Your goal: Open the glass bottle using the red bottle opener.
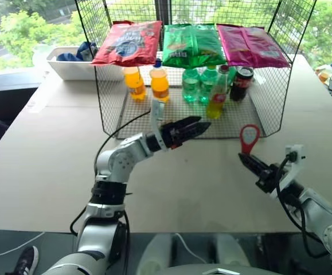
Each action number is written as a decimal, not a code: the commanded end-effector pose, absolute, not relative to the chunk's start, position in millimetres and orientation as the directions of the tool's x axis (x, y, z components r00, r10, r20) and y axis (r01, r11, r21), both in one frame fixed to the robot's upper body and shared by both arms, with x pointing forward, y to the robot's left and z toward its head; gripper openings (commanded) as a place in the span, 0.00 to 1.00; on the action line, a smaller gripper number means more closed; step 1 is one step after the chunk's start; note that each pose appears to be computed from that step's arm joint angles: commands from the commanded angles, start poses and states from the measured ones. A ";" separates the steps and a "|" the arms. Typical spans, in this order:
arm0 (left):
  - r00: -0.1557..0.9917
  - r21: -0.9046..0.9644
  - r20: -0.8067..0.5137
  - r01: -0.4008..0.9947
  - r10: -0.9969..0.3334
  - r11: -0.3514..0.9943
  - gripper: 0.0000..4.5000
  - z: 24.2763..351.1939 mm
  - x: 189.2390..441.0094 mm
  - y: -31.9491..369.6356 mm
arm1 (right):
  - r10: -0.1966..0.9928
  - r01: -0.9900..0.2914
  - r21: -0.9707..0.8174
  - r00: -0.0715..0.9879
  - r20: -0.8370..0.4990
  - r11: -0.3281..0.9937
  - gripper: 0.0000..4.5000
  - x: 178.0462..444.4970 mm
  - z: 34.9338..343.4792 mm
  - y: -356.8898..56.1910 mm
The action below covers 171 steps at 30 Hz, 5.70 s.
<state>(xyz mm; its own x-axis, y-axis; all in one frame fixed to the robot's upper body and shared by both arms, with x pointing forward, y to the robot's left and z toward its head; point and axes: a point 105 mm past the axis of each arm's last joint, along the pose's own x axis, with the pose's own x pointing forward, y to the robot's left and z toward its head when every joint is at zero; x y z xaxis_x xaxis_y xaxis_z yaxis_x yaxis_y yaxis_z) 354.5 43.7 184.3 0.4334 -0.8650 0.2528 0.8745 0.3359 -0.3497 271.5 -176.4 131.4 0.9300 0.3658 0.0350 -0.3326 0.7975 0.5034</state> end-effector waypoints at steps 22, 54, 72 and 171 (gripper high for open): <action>0.714 0.301 0.229 0.594 -0.661 0.746 0.98 196.8 429.8 -38.8 | 0.075 -0.188 0.352 0.947 0.311 0.917 0.00 277.4 186.8 -186.1; 0.897 0.358 0.136 0.351 -0.420 0.865 0.98 202.2 442.2 -60.9 | 0.040 -0.158 0.352 0.946 0.320 0.922 0.00 270.1 189.8 -182.0; 0.915 0.331 0.061 0.358 -0.398 0.873 0.54 193.0 440.6 -68.5 | 0.026 -0.148 0.348 0.943 0.333 0.926 0.00 267.8 193.9 -181.7; 0.801 0.225 0.208 0.520 -0.562 0.824 0.60 185.8 420.9 14.1 | 0.059 -0.171 0.338 0.947 0.317 0.926 0.00 271.6 189.8 -177.5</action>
